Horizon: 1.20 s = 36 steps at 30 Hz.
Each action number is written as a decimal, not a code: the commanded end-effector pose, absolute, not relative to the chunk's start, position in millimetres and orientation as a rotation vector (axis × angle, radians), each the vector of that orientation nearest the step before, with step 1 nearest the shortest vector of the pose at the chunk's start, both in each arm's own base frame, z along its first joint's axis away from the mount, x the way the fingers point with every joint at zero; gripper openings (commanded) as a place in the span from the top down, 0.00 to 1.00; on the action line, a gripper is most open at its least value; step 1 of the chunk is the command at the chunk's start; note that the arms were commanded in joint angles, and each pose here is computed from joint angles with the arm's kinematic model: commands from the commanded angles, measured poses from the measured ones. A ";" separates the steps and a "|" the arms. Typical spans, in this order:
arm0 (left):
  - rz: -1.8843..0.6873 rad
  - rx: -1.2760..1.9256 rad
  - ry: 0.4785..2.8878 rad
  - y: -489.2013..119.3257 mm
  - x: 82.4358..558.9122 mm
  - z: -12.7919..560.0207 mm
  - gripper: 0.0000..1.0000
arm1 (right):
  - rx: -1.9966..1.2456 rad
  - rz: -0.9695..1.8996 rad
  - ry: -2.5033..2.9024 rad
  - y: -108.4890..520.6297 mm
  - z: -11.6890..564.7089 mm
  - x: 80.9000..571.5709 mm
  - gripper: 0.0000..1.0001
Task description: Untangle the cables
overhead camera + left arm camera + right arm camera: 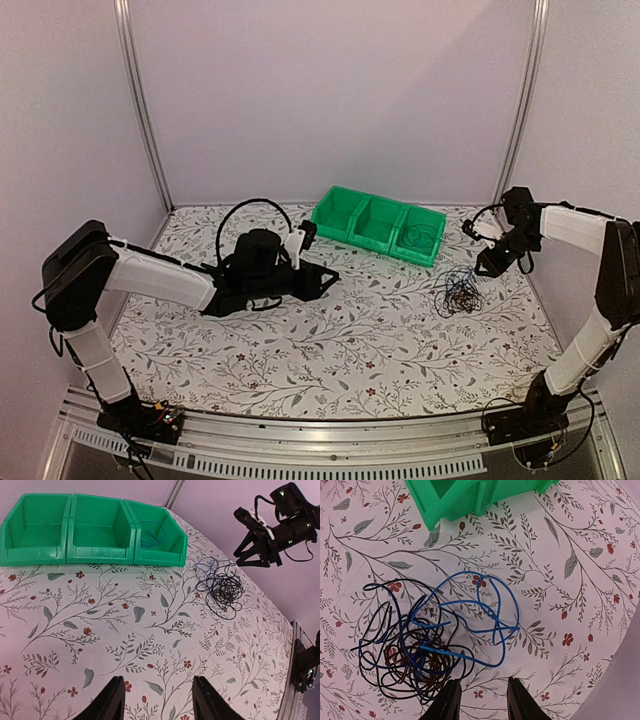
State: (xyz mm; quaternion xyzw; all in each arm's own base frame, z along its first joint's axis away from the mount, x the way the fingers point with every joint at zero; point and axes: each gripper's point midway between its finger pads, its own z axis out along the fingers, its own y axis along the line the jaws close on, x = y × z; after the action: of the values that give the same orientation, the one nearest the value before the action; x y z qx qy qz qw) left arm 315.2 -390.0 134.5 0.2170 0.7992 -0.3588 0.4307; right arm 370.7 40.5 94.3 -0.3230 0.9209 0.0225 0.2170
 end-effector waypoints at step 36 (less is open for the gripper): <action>-0.959 0.559 1.995 -401.8 300.4 136.5 0.54 | -0.926 -0.002 2.384 43.9 121.0 389.1 0.91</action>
State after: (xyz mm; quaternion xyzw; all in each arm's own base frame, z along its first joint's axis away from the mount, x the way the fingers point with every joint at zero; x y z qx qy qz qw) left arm 305.3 -394.6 130.2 0.2108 0.8035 -0.3724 0.4139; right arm 389.5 49.0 93.3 -0.3458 0.9010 0.0271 0.2607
